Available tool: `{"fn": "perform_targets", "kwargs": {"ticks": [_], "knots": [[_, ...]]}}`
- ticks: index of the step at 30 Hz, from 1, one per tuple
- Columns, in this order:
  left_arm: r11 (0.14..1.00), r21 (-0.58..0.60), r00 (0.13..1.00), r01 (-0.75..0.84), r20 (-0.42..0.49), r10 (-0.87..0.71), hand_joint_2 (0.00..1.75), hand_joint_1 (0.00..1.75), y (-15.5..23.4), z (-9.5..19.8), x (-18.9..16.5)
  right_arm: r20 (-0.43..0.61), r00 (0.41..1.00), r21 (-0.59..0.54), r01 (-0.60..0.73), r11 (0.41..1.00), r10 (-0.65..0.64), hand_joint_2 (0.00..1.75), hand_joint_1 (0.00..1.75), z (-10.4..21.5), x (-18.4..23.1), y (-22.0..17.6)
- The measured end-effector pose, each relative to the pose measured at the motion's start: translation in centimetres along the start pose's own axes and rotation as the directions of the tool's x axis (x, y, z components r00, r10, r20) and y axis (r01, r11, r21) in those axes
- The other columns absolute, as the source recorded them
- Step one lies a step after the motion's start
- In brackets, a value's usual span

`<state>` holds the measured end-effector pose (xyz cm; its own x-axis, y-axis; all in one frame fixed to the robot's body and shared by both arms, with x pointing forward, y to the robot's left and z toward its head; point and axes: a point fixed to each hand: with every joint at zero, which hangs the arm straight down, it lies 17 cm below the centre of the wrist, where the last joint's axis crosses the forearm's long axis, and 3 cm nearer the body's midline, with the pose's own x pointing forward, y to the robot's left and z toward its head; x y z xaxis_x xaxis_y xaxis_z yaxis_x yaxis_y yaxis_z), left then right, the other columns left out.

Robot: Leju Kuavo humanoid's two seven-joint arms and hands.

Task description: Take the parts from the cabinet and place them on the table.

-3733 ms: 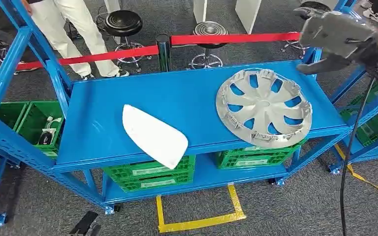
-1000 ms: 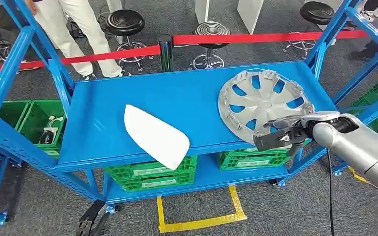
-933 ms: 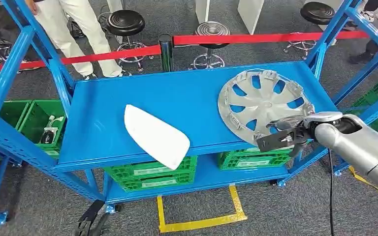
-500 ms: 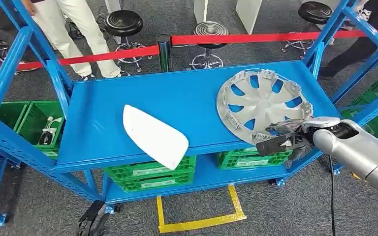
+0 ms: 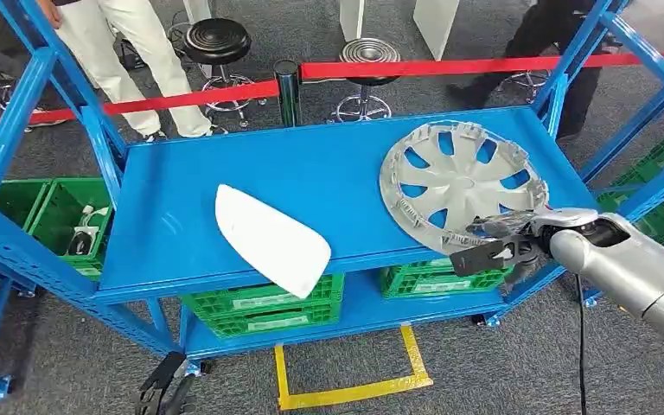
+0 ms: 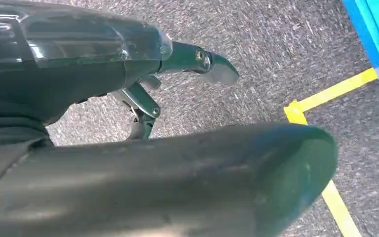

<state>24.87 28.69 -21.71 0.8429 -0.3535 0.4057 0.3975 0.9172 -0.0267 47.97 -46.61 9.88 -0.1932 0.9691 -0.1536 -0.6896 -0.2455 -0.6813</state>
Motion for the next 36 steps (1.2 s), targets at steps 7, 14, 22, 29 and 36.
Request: {"fn": "perform_targets", "kwargs": {"ticks": [7, 14, 22, 29, 36], "knots": [[1.0, 0.011, 1.0, -0.004, -0.009, 0.004, 0.0, 0.0, 0.4, 0.1, -0.3, -0.005, 1.0, 0.007, 0.012, 1.0, -0.012, 1.75, 0.0, -0.3, 0.0, 0.3], [0.999, 0.008, 0.999, -0.032, 0.001, 0.032, 0.0, 0.0, 0.4, 0.1, -0.5, -0.019, 0.997, -0.148, -0.082, 0.986, 0.08, 1.75, 0.0, -1.6, 0.3, -2.4], [0.999, -0.001, 0.999, -0.039, 0.002, 0.039, 0.0, 0.0, 0.1, 0.1, -0.8, -0.078, 0.989, -0.284, -0.143, 0.948, 0.126, 1.75, 0.0, -3.3, 1.1, -4.5], [0.999, 0.004, 0.999, -0.035, -0.016, 0.035, 0.0, 0.0, 0.2, 0.1, -1.0, -0.111, 0.988, -0.313, -0.134, 0.94, 0.104, 1.75, 0.0, -4.4, 2.3, -4.2], [1.0, 0.0, 1.0, -0.03, -0.007, 0.03, 0.0, 0.0, 0.2, 0.2, -1.3, -0.107, 0.993, -0.343, -0.091, 0.935, 0.057, 1.75, 0.0, -5.1, 2.8, -2.9]]}}
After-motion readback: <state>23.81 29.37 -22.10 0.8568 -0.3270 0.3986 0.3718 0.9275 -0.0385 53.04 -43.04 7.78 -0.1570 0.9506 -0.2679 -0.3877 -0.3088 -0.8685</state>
